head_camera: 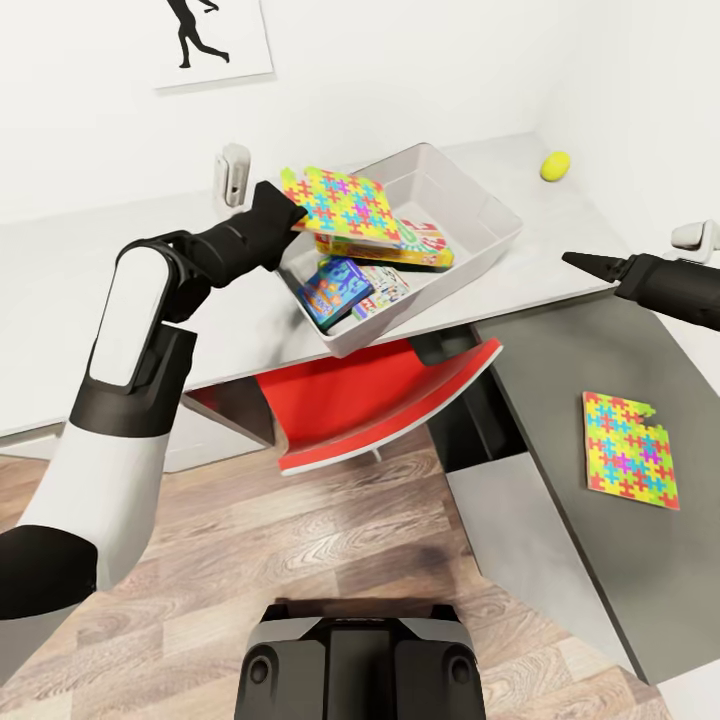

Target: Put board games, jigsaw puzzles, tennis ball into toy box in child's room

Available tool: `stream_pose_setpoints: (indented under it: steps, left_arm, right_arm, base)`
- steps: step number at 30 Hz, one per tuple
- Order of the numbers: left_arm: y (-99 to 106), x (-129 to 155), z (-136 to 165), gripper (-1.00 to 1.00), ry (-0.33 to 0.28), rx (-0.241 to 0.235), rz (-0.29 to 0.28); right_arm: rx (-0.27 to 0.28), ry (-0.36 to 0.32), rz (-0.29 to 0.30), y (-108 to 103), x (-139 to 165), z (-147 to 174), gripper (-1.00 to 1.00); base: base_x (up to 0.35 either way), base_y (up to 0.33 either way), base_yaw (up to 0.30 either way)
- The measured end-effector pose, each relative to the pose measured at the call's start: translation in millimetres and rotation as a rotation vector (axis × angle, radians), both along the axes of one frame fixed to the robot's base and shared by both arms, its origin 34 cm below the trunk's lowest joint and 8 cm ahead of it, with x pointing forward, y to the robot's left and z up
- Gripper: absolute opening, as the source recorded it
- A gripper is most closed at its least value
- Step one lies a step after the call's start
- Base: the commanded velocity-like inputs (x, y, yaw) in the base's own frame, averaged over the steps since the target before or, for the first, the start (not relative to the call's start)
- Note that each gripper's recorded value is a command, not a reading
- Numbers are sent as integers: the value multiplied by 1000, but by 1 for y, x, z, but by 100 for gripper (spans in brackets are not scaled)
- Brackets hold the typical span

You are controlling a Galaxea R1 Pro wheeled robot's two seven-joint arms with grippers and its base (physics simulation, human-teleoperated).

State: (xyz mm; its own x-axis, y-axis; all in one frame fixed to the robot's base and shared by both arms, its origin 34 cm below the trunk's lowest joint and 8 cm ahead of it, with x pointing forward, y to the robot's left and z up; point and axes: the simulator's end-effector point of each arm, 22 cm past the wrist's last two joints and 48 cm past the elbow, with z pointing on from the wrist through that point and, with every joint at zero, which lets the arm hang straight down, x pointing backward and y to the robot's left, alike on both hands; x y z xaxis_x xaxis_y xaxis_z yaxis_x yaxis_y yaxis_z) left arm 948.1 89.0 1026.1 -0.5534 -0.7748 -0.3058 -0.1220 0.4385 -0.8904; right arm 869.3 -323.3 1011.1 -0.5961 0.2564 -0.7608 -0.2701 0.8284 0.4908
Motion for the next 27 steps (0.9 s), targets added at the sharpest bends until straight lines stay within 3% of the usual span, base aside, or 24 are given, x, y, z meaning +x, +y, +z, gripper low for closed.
stream_pose_setpoints:
  steps: [14,27]
  left_arm:
    - [1,0,-1,-100,3,-1,1]
    - [3,2,-8,-100,16,8,7]
  right_arm:
    - [-1,0,-1,-1,0,0,100]
    - [-2,0,-1,-1,0,0,100]
  base:
    - [8,-204,3]
    - [6,-52,0]
